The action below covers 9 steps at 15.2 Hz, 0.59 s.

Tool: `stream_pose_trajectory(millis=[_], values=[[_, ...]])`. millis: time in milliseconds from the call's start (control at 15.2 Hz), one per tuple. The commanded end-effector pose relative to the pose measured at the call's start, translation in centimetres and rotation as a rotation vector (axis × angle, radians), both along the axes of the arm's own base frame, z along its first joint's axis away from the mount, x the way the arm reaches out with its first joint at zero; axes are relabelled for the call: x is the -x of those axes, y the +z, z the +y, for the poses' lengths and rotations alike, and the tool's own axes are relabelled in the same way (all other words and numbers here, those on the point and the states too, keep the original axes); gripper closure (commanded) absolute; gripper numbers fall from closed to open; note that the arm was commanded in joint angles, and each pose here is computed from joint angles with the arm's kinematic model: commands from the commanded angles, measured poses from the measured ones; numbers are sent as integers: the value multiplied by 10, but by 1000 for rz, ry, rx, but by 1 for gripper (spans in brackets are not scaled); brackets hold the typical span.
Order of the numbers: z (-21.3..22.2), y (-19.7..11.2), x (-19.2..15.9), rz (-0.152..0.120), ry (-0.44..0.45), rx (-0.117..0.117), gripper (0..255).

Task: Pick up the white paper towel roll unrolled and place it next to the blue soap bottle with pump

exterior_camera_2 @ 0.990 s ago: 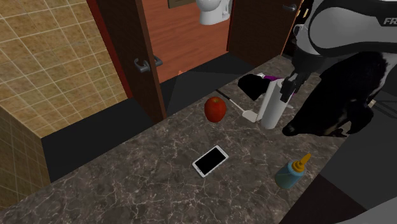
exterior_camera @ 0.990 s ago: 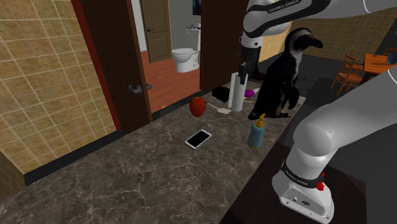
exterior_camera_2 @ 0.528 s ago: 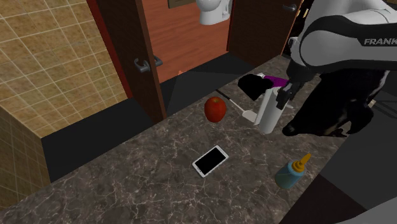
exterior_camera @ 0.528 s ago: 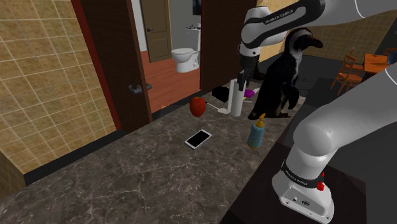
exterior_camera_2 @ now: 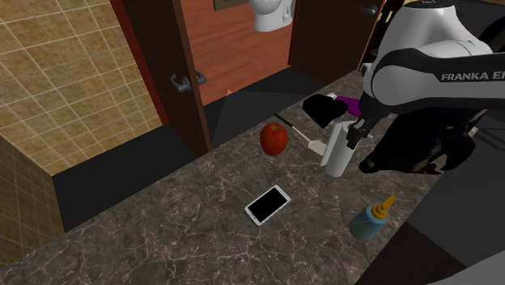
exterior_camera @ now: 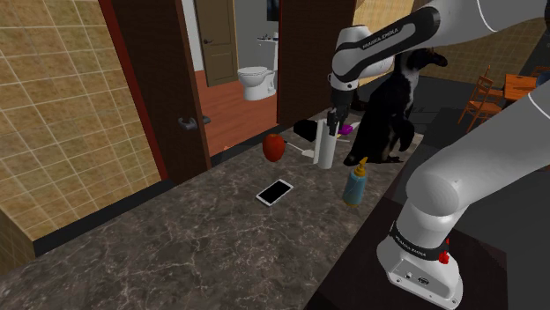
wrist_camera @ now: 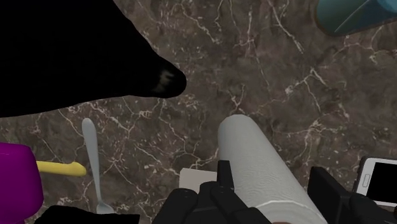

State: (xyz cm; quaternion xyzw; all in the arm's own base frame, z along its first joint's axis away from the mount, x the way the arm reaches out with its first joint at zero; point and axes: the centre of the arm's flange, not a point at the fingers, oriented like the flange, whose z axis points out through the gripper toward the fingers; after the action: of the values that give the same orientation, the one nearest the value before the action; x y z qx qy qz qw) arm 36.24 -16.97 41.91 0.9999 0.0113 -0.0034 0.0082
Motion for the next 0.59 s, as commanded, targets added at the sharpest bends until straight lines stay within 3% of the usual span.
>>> stream_pose_trajectory(millis=[0,330,396,528], values=[[-1,-3,0,-1,0,0,255],[-1,-3,0,-1,0,0,255],[-1,-3,0,-1,0,0,0],[-1,-3,0,-1,0,0,0]])
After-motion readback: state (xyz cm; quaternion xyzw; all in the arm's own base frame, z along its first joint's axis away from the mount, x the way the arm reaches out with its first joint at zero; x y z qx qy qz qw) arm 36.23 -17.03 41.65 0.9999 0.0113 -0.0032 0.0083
